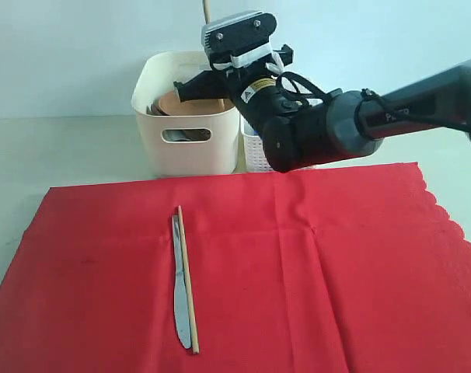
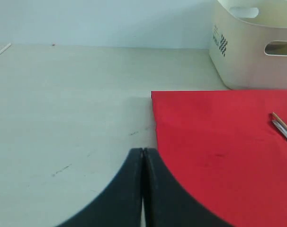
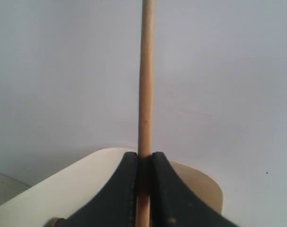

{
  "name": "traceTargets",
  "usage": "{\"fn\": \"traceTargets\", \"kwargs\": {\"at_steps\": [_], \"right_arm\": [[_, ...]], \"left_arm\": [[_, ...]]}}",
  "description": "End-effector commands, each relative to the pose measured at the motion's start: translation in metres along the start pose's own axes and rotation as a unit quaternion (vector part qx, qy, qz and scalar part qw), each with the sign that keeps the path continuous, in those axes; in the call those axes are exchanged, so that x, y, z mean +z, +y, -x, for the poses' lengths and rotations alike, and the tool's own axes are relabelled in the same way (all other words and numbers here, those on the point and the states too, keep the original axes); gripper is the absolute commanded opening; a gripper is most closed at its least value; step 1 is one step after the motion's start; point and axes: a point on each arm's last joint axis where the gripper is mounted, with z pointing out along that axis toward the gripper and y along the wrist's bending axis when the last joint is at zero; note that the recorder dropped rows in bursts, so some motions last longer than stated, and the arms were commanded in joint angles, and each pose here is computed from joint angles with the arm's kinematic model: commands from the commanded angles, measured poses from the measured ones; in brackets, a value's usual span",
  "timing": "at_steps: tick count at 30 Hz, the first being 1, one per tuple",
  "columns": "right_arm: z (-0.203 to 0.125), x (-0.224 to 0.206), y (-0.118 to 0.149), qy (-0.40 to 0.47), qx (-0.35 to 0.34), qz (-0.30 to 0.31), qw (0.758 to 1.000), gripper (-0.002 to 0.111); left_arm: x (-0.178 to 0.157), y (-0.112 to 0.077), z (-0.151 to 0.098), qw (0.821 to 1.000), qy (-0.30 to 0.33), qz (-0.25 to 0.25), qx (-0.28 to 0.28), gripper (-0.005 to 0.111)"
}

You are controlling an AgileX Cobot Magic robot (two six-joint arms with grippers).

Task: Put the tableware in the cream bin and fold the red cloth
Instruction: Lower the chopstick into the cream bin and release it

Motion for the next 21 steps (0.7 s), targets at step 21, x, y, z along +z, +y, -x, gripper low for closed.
{"fn": "traceTargets", "kwargs": {"at_steps": [21], "right_arm": [[0.04,-0.023,0.001,0.225,0.009,0.07,0.972,0.049]], "left_arm": [[-0.001,0.0,0.001,1.0,-0.008,0.0,0.0,0.0]]}}
